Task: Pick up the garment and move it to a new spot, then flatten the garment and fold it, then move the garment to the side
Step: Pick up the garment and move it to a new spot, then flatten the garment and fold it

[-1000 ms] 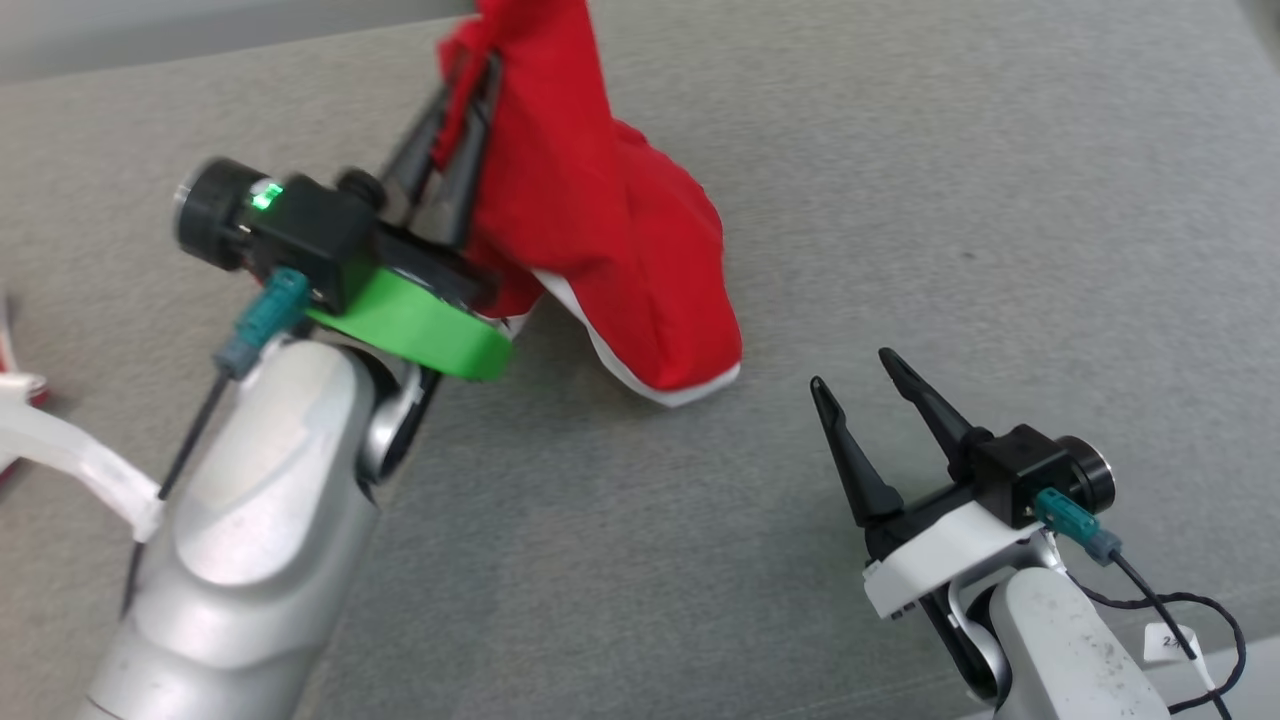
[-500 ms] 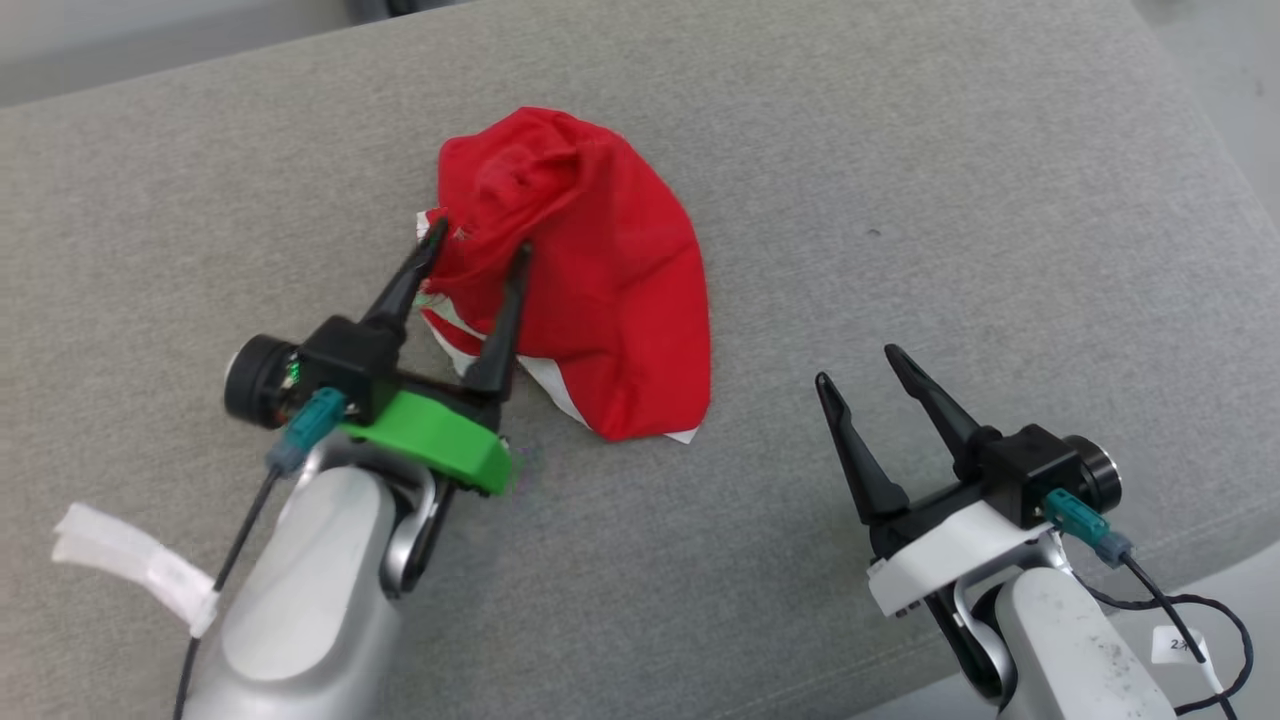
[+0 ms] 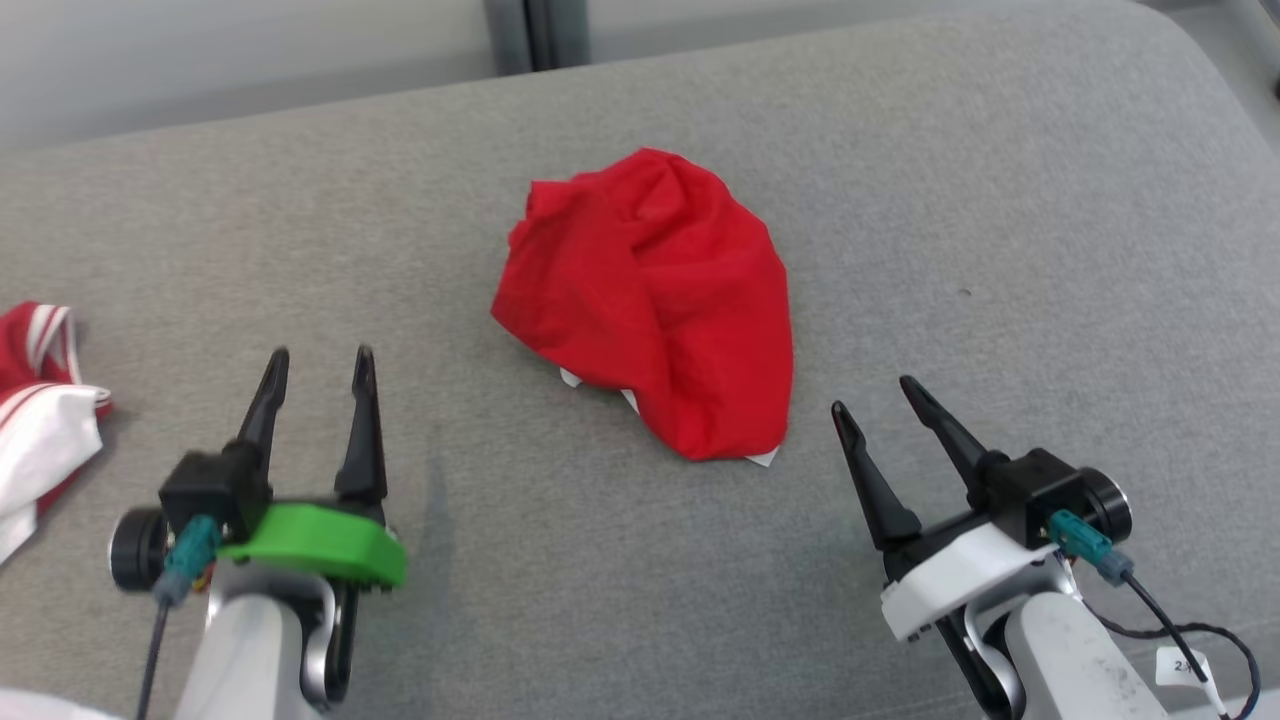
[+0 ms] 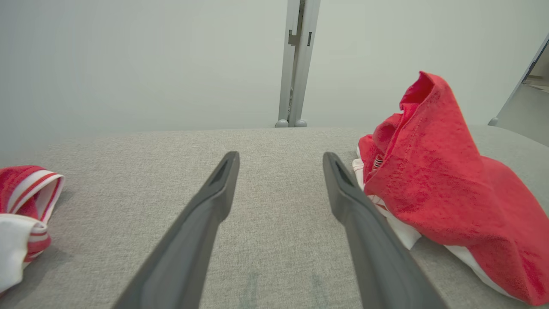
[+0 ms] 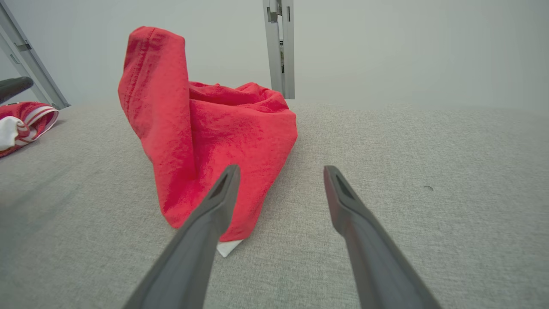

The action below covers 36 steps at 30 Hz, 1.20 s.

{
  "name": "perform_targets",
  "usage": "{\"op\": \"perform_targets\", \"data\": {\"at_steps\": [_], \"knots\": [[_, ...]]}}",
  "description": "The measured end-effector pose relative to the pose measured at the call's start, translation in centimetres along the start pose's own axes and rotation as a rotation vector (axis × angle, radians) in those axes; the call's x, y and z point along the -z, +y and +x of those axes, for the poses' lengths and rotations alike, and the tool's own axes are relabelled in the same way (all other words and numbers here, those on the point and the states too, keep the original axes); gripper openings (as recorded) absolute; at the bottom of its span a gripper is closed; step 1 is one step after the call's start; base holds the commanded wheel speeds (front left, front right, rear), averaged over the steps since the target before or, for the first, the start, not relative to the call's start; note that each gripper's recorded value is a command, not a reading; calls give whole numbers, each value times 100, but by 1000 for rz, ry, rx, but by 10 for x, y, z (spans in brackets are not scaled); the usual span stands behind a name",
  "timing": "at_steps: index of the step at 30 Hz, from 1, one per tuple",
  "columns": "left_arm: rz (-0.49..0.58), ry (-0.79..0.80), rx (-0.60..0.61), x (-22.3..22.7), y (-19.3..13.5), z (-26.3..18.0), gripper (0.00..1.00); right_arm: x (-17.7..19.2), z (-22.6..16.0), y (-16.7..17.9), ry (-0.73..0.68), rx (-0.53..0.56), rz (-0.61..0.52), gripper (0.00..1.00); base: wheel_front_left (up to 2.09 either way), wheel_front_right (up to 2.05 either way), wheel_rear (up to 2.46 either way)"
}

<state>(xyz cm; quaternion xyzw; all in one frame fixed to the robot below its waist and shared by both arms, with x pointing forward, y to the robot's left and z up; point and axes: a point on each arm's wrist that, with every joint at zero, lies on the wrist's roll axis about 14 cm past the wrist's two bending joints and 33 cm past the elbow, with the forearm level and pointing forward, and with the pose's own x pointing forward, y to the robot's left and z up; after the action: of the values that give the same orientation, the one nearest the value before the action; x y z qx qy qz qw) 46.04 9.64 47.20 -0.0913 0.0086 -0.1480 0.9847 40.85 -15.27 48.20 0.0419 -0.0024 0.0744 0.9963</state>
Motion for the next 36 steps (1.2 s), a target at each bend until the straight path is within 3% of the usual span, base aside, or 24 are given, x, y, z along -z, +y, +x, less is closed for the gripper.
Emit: {"op": "perform_targets", "data": {"at_steps": [9,20,30,36], "knots": [[2,62,-126,16,22,-74,100,5,-13,20,16,-44,19,100,0,0,0],[-18,64,-167,17,26,-96,100,12,-7,43,37,-119,-3,100,0,0,0],[-44,74,-149,22,24,-77,100,-10,59,91,-35,-291,-83,100,0,0,0],[-54,102,-179,32,35,-78,100,12,89,113,29,-368,-107,100,0,0,0]]}}
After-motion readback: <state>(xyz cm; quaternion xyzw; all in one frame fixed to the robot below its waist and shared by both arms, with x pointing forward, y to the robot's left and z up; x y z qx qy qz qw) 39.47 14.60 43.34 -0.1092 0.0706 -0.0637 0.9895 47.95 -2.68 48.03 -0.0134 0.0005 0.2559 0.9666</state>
